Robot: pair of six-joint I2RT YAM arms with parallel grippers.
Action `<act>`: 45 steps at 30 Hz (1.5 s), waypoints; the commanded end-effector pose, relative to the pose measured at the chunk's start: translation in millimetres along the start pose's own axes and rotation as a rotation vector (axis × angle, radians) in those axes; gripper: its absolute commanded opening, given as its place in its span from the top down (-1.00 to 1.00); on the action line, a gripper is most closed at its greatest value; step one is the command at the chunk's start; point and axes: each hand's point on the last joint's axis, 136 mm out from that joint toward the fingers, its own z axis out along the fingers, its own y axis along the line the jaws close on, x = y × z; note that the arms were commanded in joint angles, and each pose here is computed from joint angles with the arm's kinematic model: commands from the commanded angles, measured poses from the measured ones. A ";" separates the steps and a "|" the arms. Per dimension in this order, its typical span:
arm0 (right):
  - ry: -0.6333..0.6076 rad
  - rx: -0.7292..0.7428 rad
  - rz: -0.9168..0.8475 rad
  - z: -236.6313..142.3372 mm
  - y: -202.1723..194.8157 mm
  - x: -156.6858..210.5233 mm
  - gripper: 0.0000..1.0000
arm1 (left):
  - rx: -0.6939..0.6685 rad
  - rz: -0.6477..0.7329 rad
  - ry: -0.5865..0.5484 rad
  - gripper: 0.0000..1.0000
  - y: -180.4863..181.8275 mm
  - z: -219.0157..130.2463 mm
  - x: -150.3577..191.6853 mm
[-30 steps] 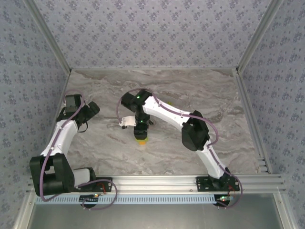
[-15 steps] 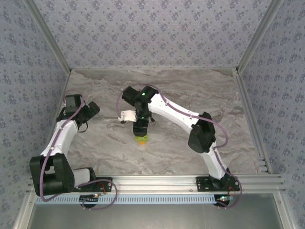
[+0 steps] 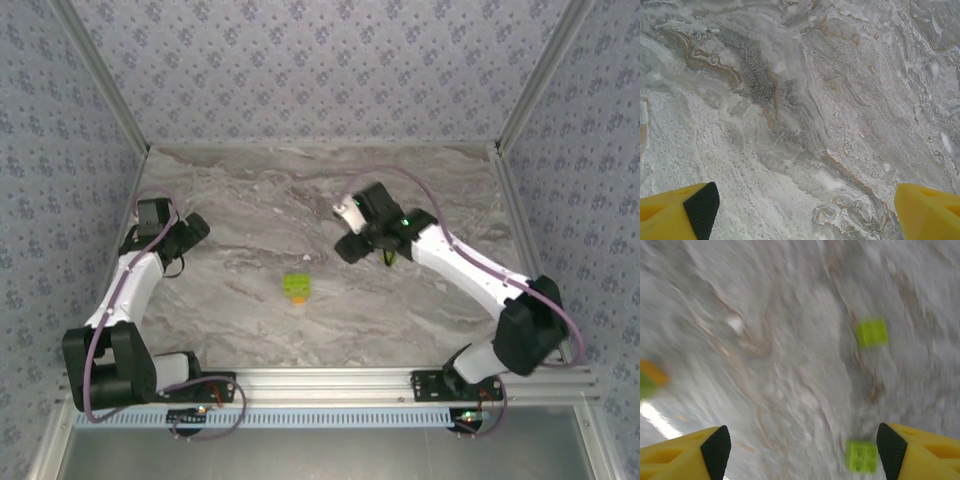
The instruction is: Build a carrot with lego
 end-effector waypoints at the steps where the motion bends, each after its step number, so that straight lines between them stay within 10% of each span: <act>1: -0.259 0.099 0.192 9.4 -9.6 -10.7 -0.63 | 0.042 -0.008 -0.007 -0.84 -9.1 -2.2 -4.5; 23: -0.282 0.480 0.640 40.1 -73.8 113.2 -0.61 | 0.050 -0.008 -0.009 -0.84 -8.7 -2.6 -2.2; 37: -0.218 0.469 0.553 81.2 -55.0 133.6 -0.59 | 0.052 -0.007 -0.007 -0.84 -9.5 -2.9 -2.1; 45: -0.209 0.455 0.563 91.8 -58.4 140.2 -0.21 | 0.051 -0.006 0.000 -0.84 -9.6 -0.5 -1.7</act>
